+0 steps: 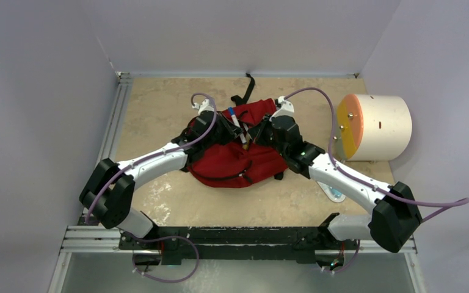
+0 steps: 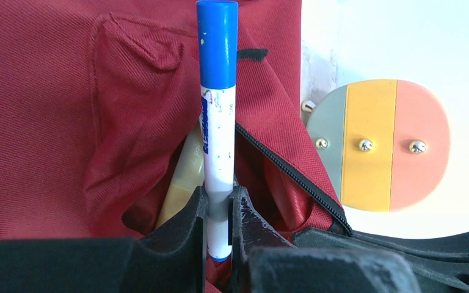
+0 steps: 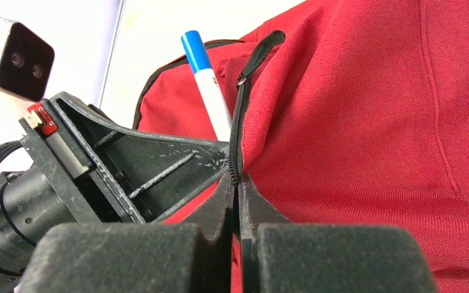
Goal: Pack the student bag
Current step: Place the stationery in the student bag.
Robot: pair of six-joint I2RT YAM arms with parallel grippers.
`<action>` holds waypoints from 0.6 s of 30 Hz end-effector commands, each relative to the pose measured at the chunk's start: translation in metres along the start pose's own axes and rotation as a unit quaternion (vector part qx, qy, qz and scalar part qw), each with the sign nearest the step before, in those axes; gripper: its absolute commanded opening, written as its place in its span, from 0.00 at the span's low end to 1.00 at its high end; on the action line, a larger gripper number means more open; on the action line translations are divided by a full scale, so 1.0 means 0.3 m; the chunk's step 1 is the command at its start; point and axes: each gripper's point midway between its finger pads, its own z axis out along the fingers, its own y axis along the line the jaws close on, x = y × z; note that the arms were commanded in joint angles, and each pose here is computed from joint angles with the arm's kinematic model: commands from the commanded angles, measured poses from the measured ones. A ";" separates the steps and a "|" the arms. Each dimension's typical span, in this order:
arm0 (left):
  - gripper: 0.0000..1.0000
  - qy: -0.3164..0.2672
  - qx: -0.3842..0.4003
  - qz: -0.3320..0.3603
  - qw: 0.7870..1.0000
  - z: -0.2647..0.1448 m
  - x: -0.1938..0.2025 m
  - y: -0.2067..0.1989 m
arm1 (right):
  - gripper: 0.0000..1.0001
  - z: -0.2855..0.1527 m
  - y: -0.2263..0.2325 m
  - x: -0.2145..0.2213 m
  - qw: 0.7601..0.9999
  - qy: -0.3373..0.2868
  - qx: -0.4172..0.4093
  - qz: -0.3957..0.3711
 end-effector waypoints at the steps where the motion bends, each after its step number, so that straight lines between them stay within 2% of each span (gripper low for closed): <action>1: 0.00 -0.021 0.041 -0.017 0.999 -0.007 -0.025 -0.103 | 0.00 -0.048 0.127 -0.164 0.996 -0.066 -0.043 0.039; 18: 0.00 0.031 0.029 -0.039 0.998 -0.001 0.144 -0.081 | 0.00 -0.068 0.101 -0.225 0.992 -0.106 -0.015 0.072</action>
